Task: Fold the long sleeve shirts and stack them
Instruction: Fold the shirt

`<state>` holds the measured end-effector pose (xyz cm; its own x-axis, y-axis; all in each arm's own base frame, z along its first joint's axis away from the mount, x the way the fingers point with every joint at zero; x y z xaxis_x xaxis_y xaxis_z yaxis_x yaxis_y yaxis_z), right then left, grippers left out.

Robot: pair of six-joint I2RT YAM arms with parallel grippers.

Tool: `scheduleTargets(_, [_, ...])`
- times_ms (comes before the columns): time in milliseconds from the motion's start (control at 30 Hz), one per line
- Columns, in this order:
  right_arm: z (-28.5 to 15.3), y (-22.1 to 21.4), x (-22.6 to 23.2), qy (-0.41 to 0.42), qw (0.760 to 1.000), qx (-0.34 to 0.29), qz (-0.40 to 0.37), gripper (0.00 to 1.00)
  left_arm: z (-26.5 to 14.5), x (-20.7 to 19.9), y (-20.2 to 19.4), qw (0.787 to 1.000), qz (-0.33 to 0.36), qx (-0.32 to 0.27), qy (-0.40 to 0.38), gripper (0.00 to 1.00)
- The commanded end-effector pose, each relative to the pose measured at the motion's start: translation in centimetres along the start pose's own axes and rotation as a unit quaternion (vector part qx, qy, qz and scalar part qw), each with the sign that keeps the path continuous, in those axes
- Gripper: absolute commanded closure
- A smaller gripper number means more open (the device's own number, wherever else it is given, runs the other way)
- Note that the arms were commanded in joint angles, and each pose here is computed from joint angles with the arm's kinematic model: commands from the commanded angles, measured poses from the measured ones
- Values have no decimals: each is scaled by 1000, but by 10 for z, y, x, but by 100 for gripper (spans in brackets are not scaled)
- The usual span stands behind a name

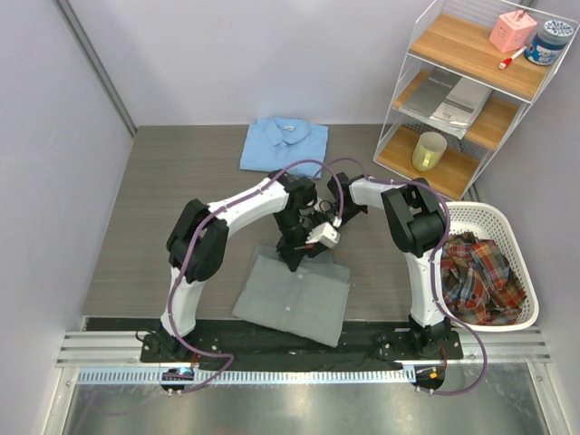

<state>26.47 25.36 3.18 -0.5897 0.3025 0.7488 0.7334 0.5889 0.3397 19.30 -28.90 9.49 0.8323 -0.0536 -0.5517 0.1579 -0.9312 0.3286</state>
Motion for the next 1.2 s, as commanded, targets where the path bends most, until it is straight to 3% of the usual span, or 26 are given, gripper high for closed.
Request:
scheduleTargets(0, [-1,3,-3,-7,1000,6,-20,77,-22,-7,-3,999,-24,8,-20,100])
scheduleTargets(500, [-5,17,-1,1,999,2,-35,77,-40,36,3,998,-12,22,49,100])
scheduleTargets(700, [-16,32,6,-4,998,-1,-58,69,-46,45,7,997,-5,11,71,98])
scheduleTargets(967, [-60,43,6,-35,997,-5,-72,53,-77,55,13,992,6,-30,124,65])
scheduleTargets(1100, [-97,38,10,-55,993,-4,-101,45,-103,53,-10,993,-36,-64,96,47])
scheduleTargets(1167, [-100,27,17,-51,994,9,-95,42,-106,56,-18,992,-54,-73,85,44])
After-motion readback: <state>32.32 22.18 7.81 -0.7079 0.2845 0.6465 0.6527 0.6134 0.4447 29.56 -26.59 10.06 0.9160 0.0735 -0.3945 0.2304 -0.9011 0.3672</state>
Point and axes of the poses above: each gripper's point midway between its finger pads, its own z axis out along the fingers, its own x axis along the line the jaws close on, y = z × x, the point moved 2 cm from there along -z, back along the fingers, and after that the axes turned 15 degrees about -z, right-handed, at the moved point
